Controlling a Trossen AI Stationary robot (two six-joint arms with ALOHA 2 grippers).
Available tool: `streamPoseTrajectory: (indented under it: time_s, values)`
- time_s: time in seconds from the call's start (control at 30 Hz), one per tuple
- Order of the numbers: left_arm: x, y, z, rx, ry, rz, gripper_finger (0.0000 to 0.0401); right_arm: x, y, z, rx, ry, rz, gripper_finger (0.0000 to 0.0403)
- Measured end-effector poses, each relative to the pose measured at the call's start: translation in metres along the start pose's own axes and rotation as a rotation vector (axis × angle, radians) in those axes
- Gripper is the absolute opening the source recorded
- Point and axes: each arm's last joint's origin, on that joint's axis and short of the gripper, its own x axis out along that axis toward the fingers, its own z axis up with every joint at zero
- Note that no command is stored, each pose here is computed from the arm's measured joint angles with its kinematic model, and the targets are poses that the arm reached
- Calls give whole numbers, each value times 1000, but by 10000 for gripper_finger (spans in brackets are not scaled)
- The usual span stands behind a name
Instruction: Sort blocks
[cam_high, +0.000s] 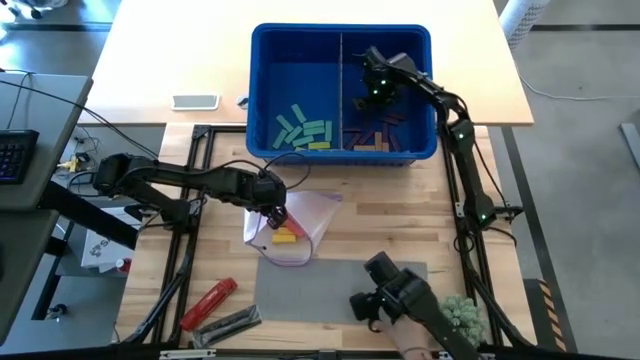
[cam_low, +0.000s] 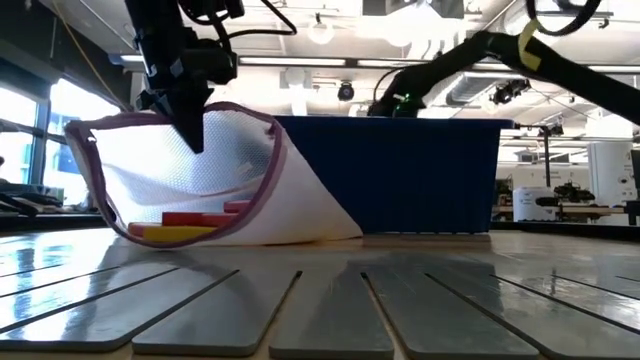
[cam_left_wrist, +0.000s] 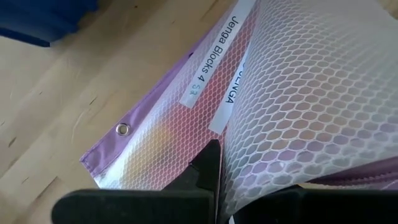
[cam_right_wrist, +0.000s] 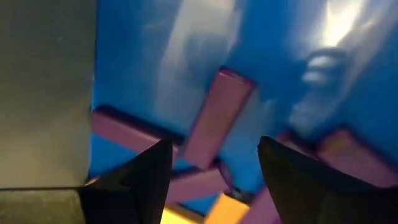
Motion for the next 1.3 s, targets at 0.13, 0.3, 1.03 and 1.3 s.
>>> streamPoseTrajectory:
  time_s: [0.13, 0.3, 1.03, 1.3]
  values:
    - [0, 0, 0, -1, 0, 1, 0, 17, 11, 0, 40, -4, -31, 220]
    - [0, 0, 0, 25, 1, 3, 0, 18, 17, 4, 106, -87, -93, 220]
    - [0, 1, 0, 54, -12, 26, 0, 52, 18, 2, 177, -42, -187, 197]
    - [0, 1, 0, 56, -13, 27, 0, 53, 18, 0, 183, -26, -210, 122]
